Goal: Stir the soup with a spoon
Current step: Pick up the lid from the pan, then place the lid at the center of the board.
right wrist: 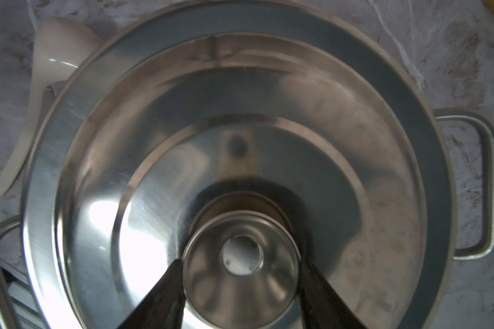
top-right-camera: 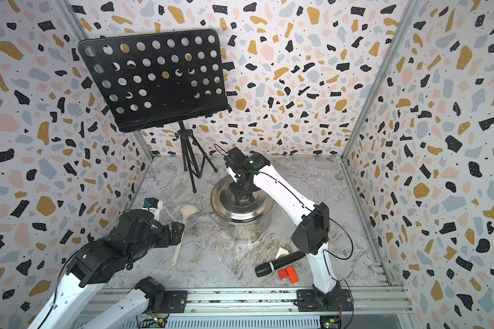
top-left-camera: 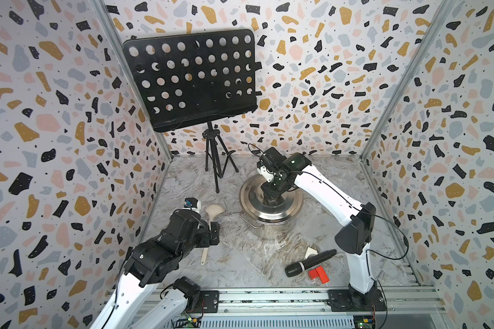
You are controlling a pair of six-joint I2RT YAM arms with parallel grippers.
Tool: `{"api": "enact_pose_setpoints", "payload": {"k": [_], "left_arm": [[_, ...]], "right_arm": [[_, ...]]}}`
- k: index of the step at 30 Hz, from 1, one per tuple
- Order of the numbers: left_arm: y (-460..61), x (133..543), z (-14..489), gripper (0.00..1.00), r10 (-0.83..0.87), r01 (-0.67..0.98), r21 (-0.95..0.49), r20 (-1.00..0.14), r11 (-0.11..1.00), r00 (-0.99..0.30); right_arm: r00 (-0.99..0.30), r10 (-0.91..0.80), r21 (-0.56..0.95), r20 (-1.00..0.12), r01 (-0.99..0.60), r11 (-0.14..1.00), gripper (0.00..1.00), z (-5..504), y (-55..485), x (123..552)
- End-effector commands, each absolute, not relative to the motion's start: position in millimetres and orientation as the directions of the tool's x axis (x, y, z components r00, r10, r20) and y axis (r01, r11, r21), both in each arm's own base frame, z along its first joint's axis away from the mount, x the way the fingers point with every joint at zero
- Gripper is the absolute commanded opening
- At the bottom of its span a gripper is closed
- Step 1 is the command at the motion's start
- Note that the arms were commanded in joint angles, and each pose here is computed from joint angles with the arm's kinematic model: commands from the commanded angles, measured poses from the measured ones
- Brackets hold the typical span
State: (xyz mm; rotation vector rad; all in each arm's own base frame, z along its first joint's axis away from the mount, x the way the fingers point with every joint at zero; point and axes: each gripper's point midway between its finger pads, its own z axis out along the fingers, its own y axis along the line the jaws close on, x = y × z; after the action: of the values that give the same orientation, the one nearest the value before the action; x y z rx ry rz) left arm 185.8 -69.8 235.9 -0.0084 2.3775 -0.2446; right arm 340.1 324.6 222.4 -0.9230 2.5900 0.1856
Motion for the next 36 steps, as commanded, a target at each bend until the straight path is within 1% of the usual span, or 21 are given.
{"api": "enact_pose_setpoints", "payload": {"k": [1,4,6,10,14,16,19,22,24,30,36], "left_arm": [[-70,185,234,0.99,-0.084,0.06,-0.186,-0.678,0.981,-0.731],[-70,186,234,0.99,-0.085,0.058,-0.184,-0.679,0.981,-0.729],[-69,185,233,1.0,-0.085,0.054,-0.181,-0.679,0.982,-0.729],[-68,184,232,0.99,-0.083,0.052,-0.177,-0.675,0.983,-0.733],[-67,183,227,1.0,-0.073,0.053,-0.167,-0.667,0.985,-0.741],[-66,182,224,0.99,-0.07,0.051,-0.161,-0.663,0.986,-0.745],[-67,182,223,0.99,-0.073,0.051,-0.166,-0.661,0.985,-0.747],[-67,183,222,0.99,-0.074,0.048,-0.165,-0.66,0.985,-0.748],[-66,184,221,0.99,-0.083,0.037,-0.166,-0.66,0.985,-0.747],[-63,187,215,1.0,-0.129,-0.013,-0.178,-0.659,0.984,-0.741],[-62,192,208,1.0,-0.211,-0.065,-0.235,-0.675,0.97,-0.707]], "right_arm": [[-0.625,-0.498,0.051,-0.601,-0.651,0.757,0.27,307,328,338],[-0.601,-0.428,0.085,-0.675,-0.64,0.763,0.26,343,320,338],[-0.6,-0.355,0.111,-0.717,-0.601,0.791,0.26,367,300,344],[-0.617,-0.217,0.129,-0.756,-0.467,0.875,0.25,395,241,362],[-0.655,-0.102,0.097,-0.749,-0.26,0.961,0.24,391,157,382],[-0.689,-0.028,0.086,-0.725,-0.13,0.988,0.24,377,108,390],[-0.722,0.058,0.055,-0.689,0.028,0.998,0.24,350,46,396],[-0.737,0.133,0.044,-0.662,0.138,0.989,0.23,316,0,403],[-0.744,0.176,0.051,-0.644,0.188,0.981,0.23,291,-21,409],[-0.802,0.214,0.034,-0.557,0.235,0.971,0.23,206,-44,429],[-0.841,0.234,0.042,-0.489,0.245,0.969,0.23,152,-47,448]]}}
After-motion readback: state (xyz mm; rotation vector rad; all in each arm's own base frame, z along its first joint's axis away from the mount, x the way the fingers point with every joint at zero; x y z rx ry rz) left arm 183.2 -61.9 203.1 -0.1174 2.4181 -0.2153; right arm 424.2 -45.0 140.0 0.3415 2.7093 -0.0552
